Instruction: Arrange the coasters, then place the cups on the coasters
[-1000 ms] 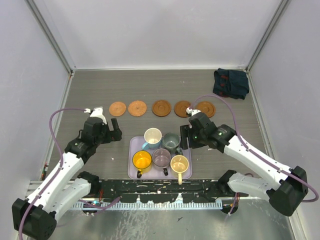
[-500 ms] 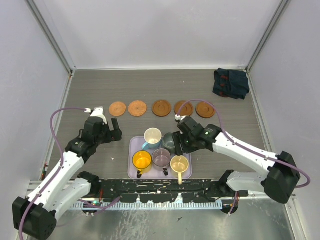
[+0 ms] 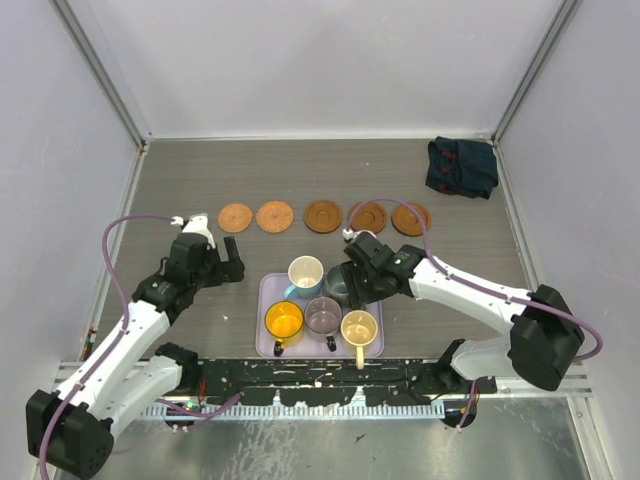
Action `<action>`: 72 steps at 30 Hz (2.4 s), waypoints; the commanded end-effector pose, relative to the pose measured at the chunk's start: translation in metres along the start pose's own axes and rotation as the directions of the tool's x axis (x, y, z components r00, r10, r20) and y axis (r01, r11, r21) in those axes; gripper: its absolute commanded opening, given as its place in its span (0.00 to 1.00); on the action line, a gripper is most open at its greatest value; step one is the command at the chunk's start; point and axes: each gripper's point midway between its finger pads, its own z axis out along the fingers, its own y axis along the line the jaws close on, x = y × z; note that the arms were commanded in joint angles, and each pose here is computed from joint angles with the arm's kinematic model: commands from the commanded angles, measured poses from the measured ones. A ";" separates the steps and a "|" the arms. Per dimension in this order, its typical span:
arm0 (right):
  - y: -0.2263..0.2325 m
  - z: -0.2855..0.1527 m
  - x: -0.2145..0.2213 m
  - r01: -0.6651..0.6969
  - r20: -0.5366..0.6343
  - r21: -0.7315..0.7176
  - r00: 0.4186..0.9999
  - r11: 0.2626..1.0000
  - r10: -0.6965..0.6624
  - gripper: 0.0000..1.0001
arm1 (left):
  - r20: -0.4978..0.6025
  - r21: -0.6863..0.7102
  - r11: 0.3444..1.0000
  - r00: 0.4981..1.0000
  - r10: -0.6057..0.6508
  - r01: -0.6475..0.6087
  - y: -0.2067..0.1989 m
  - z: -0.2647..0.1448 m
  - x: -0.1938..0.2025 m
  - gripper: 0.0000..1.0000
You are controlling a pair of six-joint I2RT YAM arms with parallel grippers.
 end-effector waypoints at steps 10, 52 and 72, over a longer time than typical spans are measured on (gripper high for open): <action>0.003 0.017 -0.011 -0.010 0.061 0.006 0.998 1.000 0.009 0.50 | 0.089 0.026 1.000 0.996 -0.017 0.014 -0.009 -0.005 -0.029 0.98; -0.025 -0.030 -0.097 0.002 0.298 0.277 0.950 0.961 -0.088 0.01 | 0.100 0.044 0.999 0.994 -0.036 0.032 -0.012 -0.001 -0.029 0.98; -0.101 -0.068 -0.165 -0.201 0.625 0.445 0.768 0.873 -0.142 0.01 | 0.116 0.059 0.998 0.993 -0.021 0.014 -0.019 0.011 -0.037 0.98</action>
